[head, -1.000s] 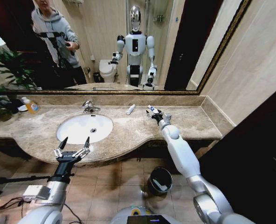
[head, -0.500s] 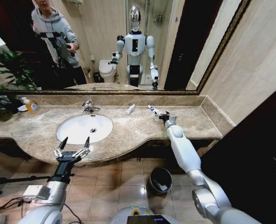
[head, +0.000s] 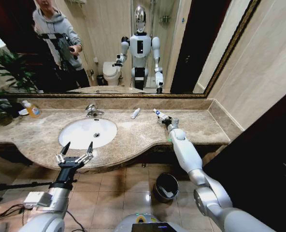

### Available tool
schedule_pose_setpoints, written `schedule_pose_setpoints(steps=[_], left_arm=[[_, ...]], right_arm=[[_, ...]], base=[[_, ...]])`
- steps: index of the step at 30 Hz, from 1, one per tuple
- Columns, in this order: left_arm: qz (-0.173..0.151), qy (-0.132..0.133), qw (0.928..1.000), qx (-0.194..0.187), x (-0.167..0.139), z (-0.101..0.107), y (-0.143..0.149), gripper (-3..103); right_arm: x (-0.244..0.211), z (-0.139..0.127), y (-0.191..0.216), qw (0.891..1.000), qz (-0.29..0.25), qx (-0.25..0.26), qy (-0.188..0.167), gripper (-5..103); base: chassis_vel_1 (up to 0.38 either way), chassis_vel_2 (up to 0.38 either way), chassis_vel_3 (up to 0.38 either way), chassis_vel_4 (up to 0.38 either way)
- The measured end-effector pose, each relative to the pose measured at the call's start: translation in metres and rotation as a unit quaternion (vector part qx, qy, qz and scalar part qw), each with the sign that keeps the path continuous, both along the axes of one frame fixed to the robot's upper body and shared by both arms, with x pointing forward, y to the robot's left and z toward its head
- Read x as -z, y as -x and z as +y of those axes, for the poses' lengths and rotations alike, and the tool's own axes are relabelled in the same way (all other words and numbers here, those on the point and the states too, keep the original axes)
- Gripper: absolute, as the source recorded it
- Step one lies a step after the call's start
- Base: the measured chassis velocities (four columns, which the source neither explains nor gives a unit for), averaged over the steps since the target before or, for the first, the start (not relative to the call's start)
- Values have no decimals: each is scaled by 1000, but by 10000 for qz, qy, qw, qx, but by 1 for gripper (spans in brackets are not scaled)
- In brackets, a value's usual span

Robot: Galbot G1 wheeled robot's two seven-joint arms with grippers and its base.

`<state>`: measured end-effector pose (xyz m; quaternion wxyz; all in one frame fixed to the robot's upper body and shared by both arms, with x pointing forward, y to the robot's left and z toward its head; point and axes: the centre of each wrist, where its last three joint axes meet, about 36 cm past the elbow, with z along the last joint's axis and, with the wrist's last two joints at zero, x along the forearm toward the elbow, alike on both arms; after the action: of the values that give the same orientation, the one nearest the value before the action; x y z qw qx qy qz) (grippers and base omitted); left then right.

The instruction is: Pick up the trash from the sink and place it in the trash bin.

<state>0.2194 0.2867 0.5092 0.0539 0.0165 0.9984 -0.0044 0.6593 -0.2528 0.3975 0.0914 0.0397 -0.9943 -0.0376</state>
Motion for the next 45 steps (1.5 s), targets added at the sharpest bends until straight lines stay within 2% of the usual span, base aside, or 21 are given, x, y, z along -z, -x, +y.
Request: schedule_pose_setpoints(steps=[1,2,3,5,7,8,11,13,14,16,17,20,22,32,37,39,40,41,43,45], left_arm=[[0,0,10000,0,0,0,0,100],[0,0,10000,0,0,0,0,100],[0,0,10000,0,0,0,0,100],[0,0,10000,0,0,0,0,100],[0,0,10000,0,0,0,0,100],[0,0,10000,0,0,0,0,100],[0,0,10000,0,0,0,0,100],[0,0,10000,0,0,0,0,100],[0,0,10000,0,0,0,0,100],[0,0,10000,0,0,0,0,100],[0,0,10000,0,0,0,0,100],[0,0,10000,0,0,0,0,100],[0,0,10000,0,0,0,0,100],[0,0,10000,0,0,0,0,100],[0,0,10000,0,0,0,0,100],[0,0,10000,-1,0,0,0,100],[0,0,10000,0,0,0,0,100],[0,0,10000,0,0,0,0,100],[0,0,10000,-1,0,0,0,100],[0,0,10000,2,0,0,0,100]], right_arm=[[0,0,0,10000,-5,-5,-2,78],[0,1,0,10000,-6,-6,-4,78],[1,1,1,10000,-6,-9,-5,66],[1,1,1,10000,-8,-12,-5,66],[1,1,2,10000,-21,-23,-25,56],[1,1,2,10000,-21,-23,-25,56],[2,2,6,9999,-48,-49,-82,39],[3,2,6,9999,-47,-52,-82,39],[3,1,8,9999,-57,-64,-80,29],[3,2,8,9999,-72,-80,-54,29],[3,2,10,9999,-98,-105,5,18],[2,2,11,9999,-113,-116,20,13],[0,2,12,9998,-141,-132,25,3],[-24,1,30,9991,-361,-198,86,0],[-50,-14,66,9972,-695,-167,221,0],[-57,-23,86,9957,-844,-159,349,0],[-61,-32,110,9946,-932,-163,437,0],[-61,-32,110,9946,-932,-163,437,0],[-60,-42,154,9937,-942,-234,553,0],[-60,-43,164,9936,-938,-261,578,0]], base=[[0,0,0,0],[0,0,0,0],[0,0,0,0],[0,0,0,0],[0,0,0,0],[0,0,0,0],[0,0,0,0],[0,0,0,0],[0,0,0,0],[0,0,0,0],[0,0,0,0],[0,0,0,0],[0,0,0,0],[0,0,0,0],[0,0,0,0],[0,0,0,0],[0,0,0,0],[0,0,0,0],[0,0,0,0],[0,0,0,0]])
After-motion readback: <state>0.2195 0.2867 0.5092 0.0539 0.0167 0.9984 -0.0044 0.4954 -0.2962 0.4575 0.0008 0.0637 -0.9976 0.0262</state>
